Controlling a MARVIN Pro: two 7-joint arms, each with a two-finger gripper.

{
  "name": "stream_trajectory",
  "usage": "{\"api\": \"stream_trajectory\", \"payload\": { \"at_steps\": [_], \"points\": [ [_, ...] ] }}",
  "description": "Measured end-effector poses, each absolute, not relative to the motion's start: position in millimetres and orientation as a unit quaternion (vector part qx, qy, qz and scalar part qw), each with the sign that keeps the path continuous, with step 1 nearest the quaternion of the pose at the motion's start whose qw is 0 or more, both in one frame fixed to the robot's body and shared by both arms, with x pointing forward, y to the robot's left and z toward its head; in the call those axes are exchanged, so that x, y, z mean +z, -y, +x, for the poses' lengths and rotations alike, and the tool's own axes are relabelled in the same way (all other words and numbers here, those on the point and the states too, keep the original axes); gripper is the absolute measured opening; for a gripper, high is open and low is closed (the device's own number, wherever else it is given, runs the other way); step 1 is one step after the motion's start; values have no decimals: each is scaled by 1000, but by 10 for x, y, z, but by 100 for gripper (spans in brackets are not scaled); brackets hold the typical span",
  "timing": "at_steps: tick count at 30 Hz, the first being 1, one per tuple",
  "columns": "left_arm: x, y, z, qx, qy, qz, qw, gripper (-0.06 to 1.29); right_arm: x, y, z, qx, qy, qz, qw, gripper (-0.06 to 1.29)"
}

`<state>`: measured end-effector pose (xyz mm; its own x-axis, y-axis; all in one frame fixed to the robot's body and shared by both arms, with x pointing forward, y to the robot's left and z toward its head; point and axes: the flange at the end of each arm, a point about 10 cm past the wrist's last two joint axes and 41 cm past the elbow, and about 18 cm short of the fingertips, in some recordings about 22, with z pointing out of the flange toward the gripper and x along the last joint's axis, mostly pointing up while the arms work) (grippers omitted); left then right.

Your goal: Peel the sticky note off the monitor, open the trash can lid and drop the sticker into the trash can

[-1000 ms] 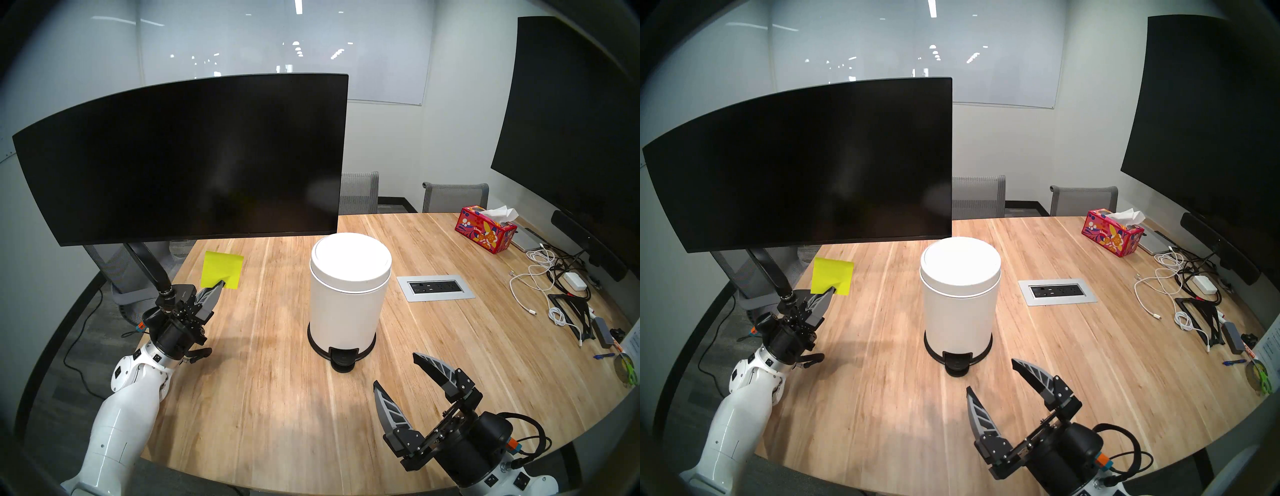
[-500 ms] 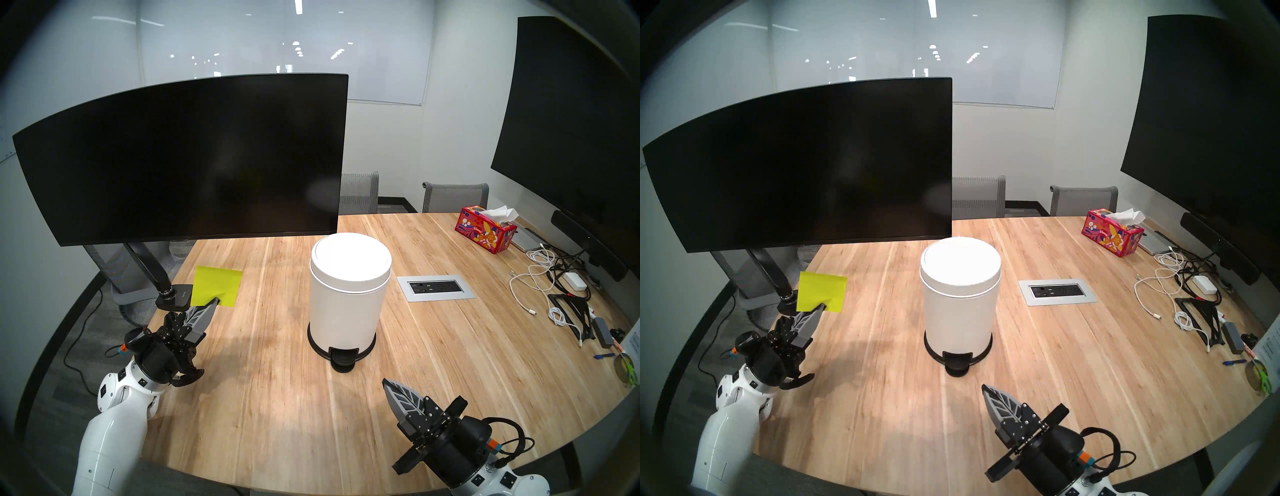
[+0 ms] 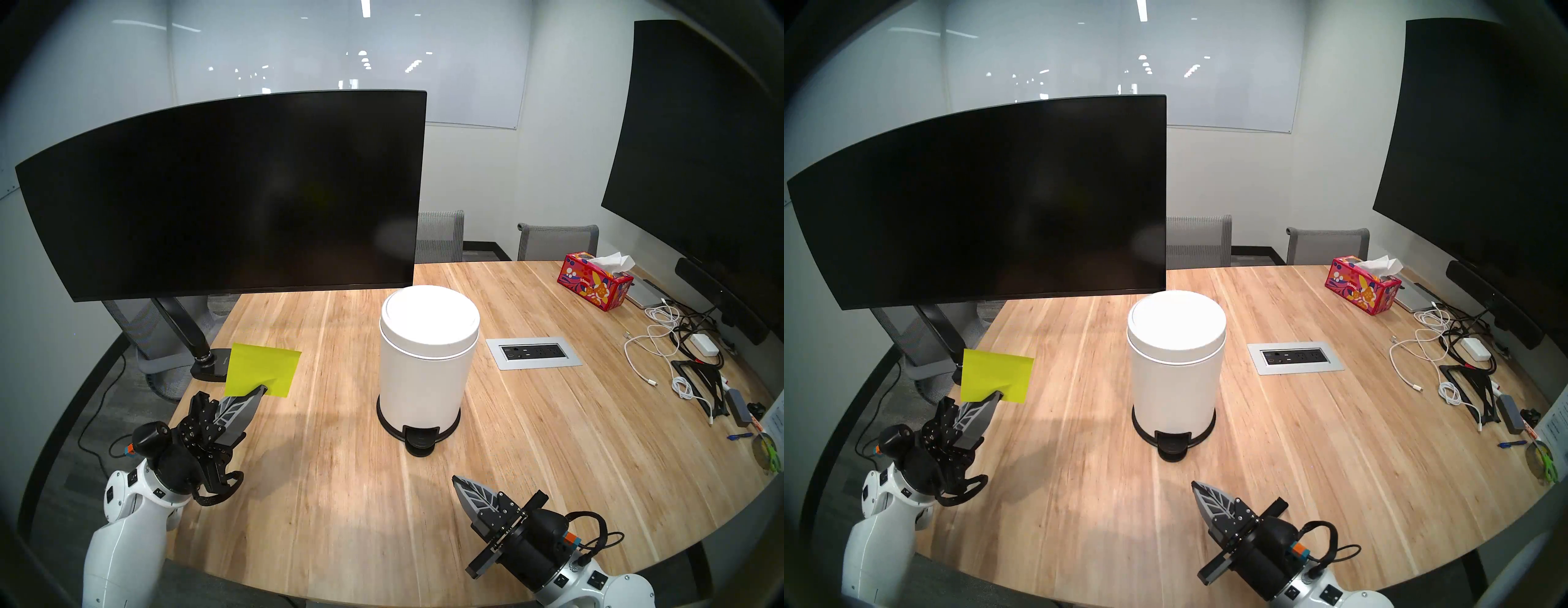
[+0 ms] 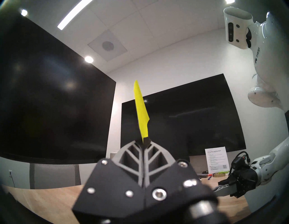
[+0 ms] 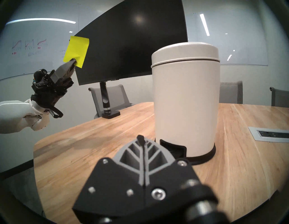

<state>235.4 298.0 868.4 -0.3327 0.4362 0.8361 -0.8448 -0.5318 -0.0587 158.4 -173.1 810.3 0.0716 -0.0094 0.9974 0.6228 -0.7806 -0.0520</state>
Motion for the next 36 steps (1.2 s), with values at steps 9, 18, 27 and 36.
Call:
{"api": "stream_trajectory", "payload": {
  "at_steps": [9,18,27,36],
  "points": [
    [8875,-2890,2102,776,258,407,407,-2,7954,1711,1845,-629,229,-706,230,-3],
    [9063,-2771,1933,770,261,426,397,-2,7999,1654,2140,-623,245,-712,214,-2],
    [9248,-2668,1795,764,256,457,377,-2,7958,1587,2396,-603,259,-726,207,-2],
    [9340,-2624,1691,756,239,497,352,-2,7829,1507,2612,-576,276,-739,215,-3]
  ]
}}
